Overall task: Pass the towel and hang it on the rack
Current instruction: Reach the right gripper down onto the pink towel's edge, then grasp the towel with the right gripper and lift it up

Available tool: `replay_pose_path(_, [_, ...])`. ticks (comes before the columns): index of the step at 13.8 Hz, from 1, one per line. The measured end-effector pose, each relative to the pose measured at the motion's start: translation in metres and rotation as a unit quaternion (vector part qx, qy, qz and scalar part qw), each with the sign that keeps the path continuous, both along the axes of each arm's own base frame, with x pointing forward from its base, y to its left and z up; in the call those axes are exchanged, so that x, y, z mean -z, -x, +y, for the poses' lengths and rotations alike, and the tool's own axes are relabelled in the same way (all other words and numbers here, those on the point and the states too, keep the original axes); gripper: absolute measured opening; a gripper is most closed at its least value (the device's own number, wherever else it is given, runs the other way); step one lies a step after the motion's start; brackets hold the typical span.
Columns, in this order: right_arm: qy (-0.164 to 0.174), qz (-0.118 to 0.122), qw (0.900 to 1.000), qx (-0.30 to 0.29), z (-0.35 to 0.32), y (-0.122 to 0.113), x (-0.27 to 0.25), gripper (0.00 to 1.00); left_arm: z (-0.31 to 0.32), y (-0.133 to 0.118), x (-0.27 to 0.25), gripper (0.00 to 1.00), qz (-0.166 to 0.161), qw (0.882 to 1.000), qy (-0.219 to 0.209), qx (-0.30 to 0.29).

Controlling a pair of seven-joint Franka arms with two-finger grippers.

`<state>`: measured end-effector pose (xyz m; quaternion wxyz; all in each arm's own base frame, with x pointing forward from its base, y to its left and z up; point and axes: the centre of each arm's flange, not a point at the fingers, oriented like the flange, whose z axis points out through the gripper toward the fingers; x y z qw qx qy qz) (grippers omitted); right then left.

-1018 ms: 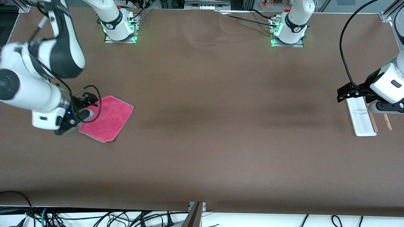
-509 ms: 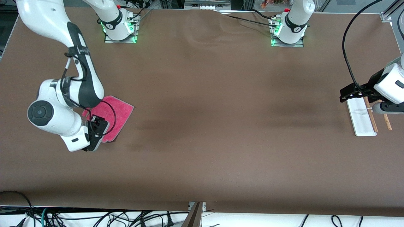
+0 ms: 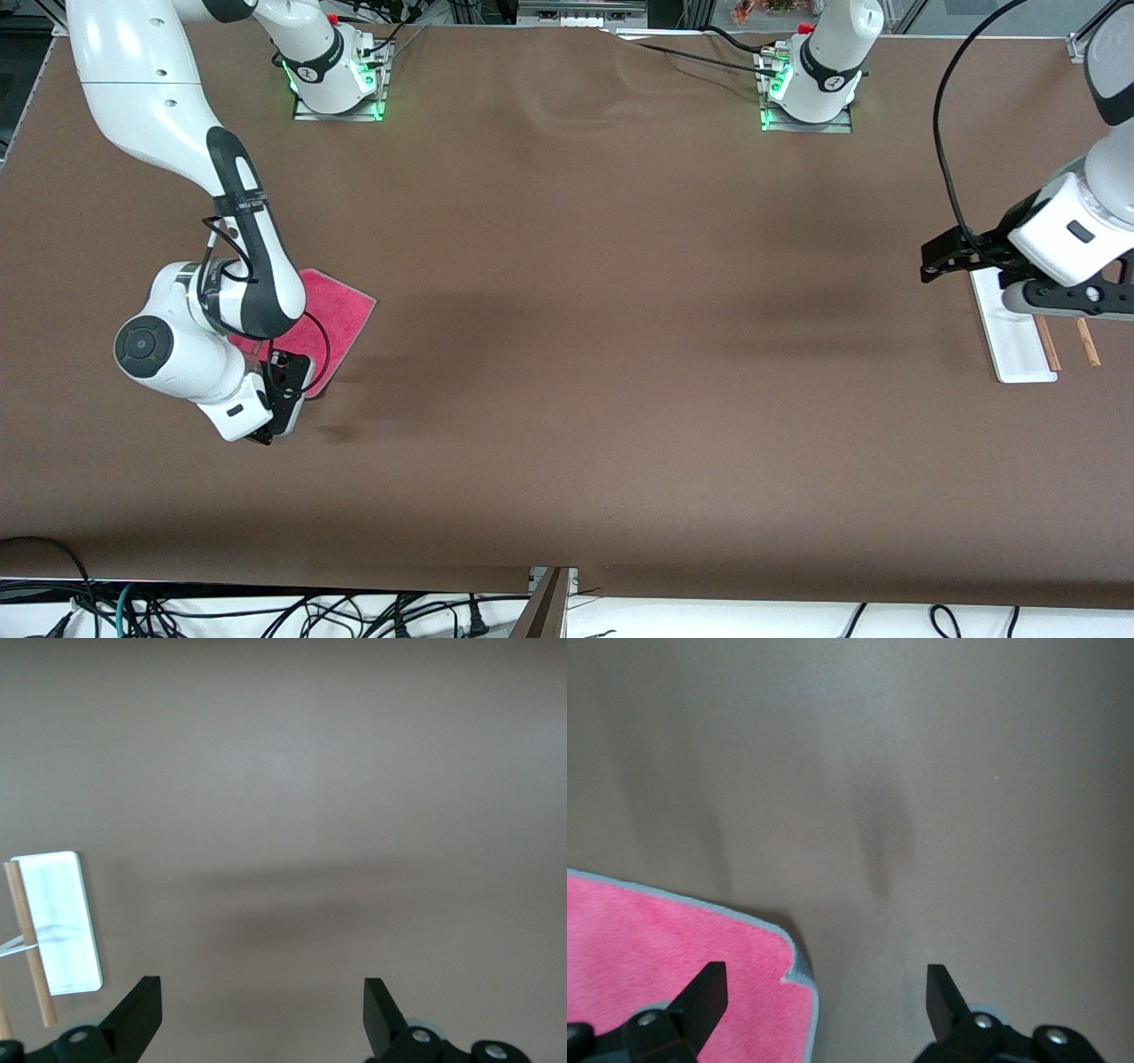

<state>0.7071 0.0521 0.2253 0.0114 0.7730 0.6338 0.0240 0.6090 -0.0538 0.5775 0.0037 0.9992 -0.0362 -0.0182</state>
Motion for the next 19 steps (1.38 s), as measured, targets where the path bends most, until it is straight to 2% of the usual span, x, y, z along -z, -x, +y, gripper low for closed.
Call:
replay_pose_path(4, [0.0,0.007,1.0,0.006,-0.015,0.005,0.026,0.98,-0.021,0.005,-0.006,1.0,-0.003,1.0,0.004,0.018])
replay_pose_path(7, [-0.022,0.012,0.999,0.026,-0.018,0.007,0.031,0.94,-0.016,0.009,-0.008,1.0,0.009,1.0,0.003,0.014])
replay_pose_path(9, [-0.024,0.014,0.999,0.029,-0.018,0.009,0.034,0.81,-0.001,0.008,-0.009,1.0,0.01,1.0,0.002,0.002])
replay_pose_path(10, [-0.024,0.015,0.999,0.029,-0.018,0.009,0.035,0.81,0.002,0.008,-0.01,1.0,0.01,1.0,0.002,-0.001])
replay_pose_path(11, [-0.025,0.016,0.999,0.029,-0.018,0.01,0.036,0.73,0.001,0.009,-0.011,1.0,0.009,1.0,0.002,-0.004])
replay_pose_path(15, [-0.025,0.017,0.999,0.03,-0.017,0.01,0.037,0.24,-0.007,0.01,-0.012,1.0,0.009,1.0,0.002,-0.018])
replay_pose_path(17, [-0.029,0.014,0.999,0.038,-0.015,0.008,0.034,0.04,-0.01,0.01,-0.012,1.0,0.009,1.0,0.003,-0.016])
replay_pose_path(19, [-0.032,0.01,0.998,0.056,-0.012,0.006,0.024,0.02,-0.018,0.011,-0.012,1.0,0.009,1.0,0.003,-0.01])
